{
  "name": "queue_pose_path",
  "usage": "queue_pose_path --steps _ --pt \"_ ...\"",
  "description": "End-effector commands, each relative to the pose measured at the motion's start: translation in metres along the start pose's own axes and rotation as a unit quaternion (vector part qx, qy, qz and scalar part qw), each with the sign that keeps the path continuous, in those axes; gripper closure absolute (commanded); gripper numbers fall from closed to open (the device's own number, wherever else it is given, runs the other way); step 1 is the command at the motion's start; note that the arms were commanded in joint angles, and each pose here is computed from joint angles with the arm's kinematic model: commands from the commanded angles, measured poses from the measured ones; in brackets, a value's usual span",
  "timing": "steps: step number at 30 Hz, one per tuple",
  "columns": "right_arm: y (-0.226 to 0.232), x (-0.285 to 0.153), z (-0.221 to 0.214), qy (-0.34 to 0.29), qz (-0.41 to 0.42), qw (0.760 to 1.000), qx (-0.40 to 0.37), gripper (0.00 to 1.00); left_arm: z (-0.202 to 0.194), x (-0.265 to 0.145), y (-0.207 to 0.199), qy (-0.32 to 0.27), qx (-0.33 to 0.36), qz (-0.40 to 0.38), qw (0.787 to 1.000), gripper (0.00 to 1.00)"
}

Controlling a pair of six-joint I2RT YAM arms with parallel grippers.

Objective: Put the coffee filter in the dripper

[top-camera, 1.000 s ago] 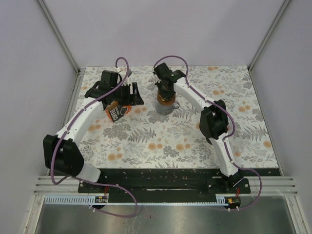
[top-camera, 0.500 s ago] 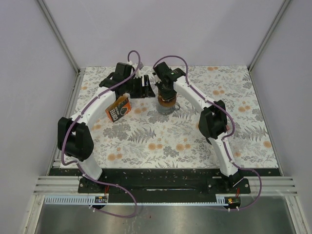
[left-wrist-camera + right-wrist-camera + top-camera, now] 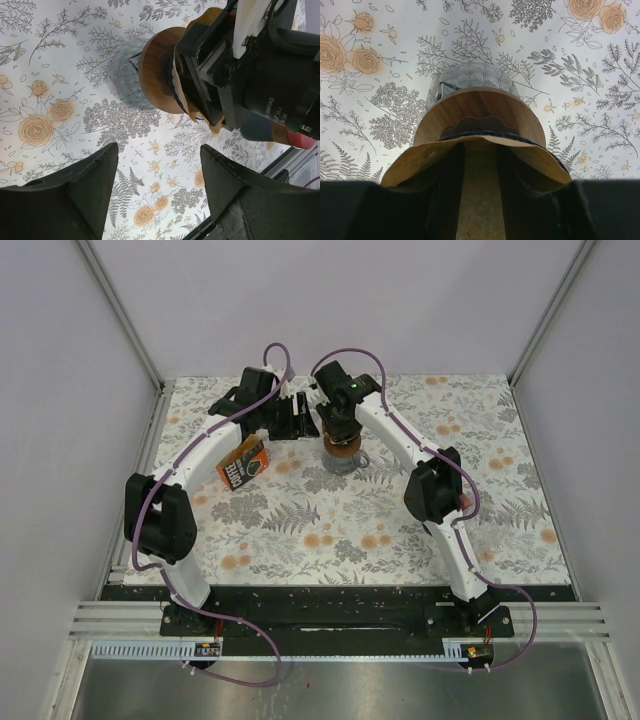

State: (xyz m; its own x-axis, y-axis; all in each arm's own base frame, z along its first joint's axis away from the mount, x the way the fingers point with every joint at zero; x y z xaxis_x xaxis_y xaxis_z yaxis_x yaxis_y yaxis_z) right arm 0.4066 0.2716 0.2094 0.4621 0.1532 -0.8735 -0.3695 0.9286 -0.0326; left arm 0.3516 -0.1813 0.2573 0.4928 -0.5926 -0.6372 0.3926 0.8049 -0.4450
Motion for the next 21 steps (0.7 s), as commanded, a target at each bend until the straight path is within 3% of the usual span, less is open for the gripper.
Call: queue_pose_path --steps 1,21 --pt "-0.007 -0.001 0.005 -0.006 -0.014 1.0 -0.01 0.57 0.023 -0.004 -0.012 -0.048 0.02 -0.006 0.999 0.3" --pt "-0.02 -0.035 0.017 -0.042 -0.004 0.999 0.005 0.57 0.029 0.018 -0.014 -0.046 0.033 0.009 0.998 0.3"
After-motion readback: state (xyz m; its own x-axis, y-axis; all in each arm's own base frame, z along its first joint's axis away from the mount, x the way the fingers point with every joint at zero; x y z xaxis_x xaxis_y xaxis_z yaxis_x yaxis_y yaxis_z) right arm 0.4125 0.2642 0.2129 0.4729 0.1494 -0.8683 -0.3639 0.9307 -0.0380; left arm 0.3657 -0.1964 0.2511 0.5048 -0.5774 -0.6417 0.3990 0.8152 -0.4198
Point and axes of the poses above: each gripper's point midway between its finger pads, its own x axis out along the fingers, its own y axis along the line the jaws close on, z = x × y, the point moved 10 cm from there along -x, back along the fingers, and after that the axes turned 8 degrees about x, right-handed, at the moved point
